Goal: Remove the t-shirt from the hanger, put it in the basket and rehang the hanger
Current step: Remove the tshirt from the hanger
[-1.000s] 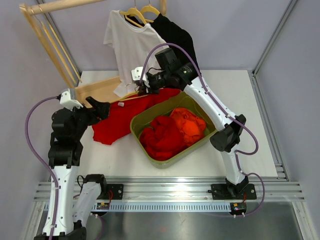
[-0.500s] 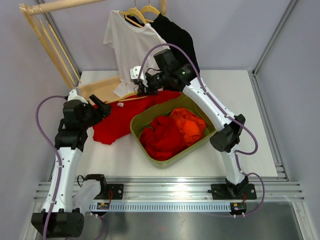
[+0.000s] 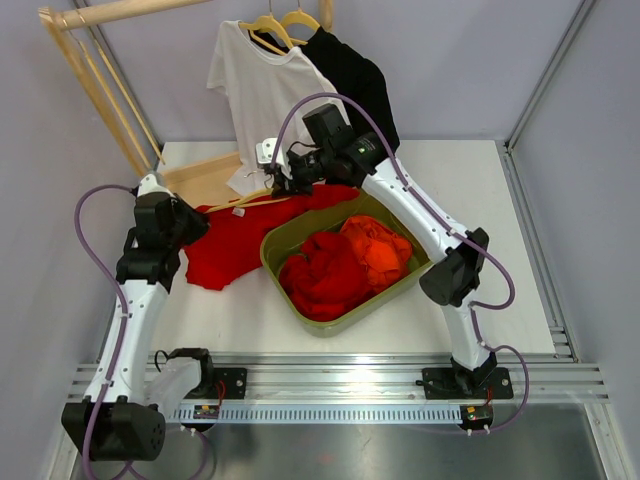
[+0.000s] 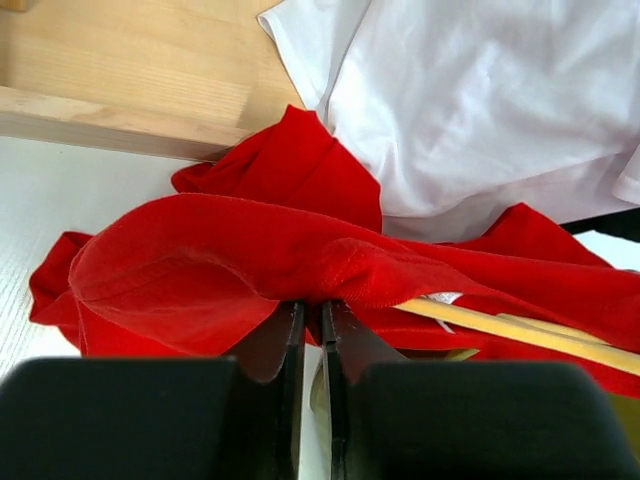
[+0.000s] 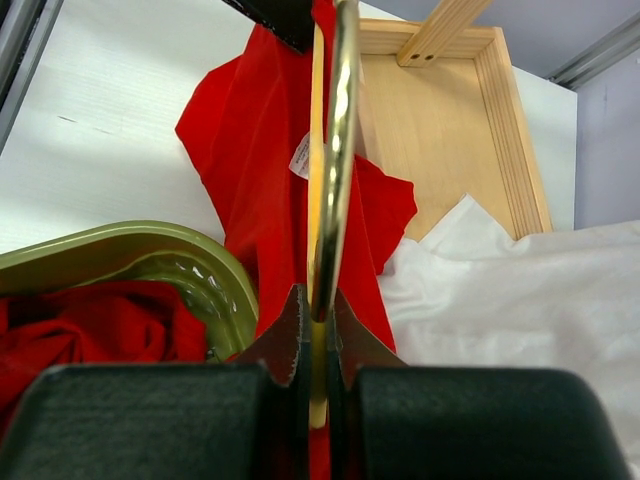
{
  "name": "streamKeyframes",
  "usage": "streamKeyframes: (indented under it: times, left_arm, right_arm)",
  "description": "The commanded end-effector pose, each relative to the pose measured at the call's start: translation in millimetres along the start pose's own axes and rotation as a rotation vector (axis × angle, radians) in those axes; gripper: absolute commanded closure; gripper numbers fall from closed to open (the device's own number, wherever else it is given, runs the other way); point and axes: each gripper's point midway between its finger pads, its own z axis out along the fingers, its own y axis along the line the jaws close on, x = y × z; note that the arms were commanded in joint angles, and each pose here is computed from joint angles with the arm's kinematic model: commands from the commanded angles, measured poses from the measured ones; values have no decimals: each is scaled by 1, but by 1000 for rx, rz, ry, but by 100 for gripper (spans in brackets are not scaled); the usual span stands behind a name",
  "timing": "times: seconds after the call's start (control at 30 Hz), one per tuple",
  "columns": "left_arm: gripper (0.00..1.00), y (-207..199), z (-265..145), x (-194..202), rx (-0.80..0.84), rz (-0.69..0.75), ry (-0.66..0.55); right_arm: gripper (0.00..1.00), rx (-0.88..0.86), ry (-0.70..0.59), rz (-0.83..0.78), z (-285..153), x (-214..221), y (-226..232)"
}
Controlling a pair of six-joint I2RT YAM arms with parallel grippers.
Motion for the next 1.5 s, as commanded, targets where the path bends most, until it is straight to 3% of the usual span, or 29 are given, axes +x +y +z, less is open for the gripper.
streamKeyframes:
  times: [0.0, 0.1, 0.3, 0.47, 0.73, 0.97, 1.17, 1.27, 1.33, 1.37, 1.43, 1.47]
  left_arm:
    - [94, 0, -1, -26, -16, 36, -115]
    - [100, 9, -10, -37, -60, 73, -174]
    - [100, 49, -27, -56, -241, 119, -273]
    - [100, 87, -41, -71, -362, 93, -323]
    - [100, 120, -13, -39, -369, 20, -214]
    - [100, 112, -5, -36, -317, 8, -186]
    - [98, 82, -8, -30, -145, 4, -180]
    - [82, 64, -16, -22, -34, 36, -177]
    - [64, 56, -21, -14, 30, 62, -172]
    - [47, 46, -25, -11, 88, 89, -167]
    - [32, 33, -40, -11, 159, 135, -201]
    - [17, 26, -46, -9, 199, 175, -205]
  right_arm:
    - [100, 58, -72, -84, -29, -49, -1]
    - [100, 82, -43, -106, -31, -43, -5]
    - [100, 88, 89, -172, -48, -12, -8]
    - [100, 72, 100, -135, -73, 9, -12]
    - [100, 28, -101, -116, -118, -11, -1]
    - [100, -63, -227, -109, -128, -32, 19]
    - [100, 29, -297, 86, -119, -46, -19]
    - [100, 78, -312, 163, -109, -46, -39]
    - [100, 96, -293, 173, -100, -40, -46]
    - [100, 85, -286, 169, -93, -41, -43]
    - [100, 80, -258, 168, -84, -32, -43]
    - [100, 79, -245, 161, -79, -31, -41]
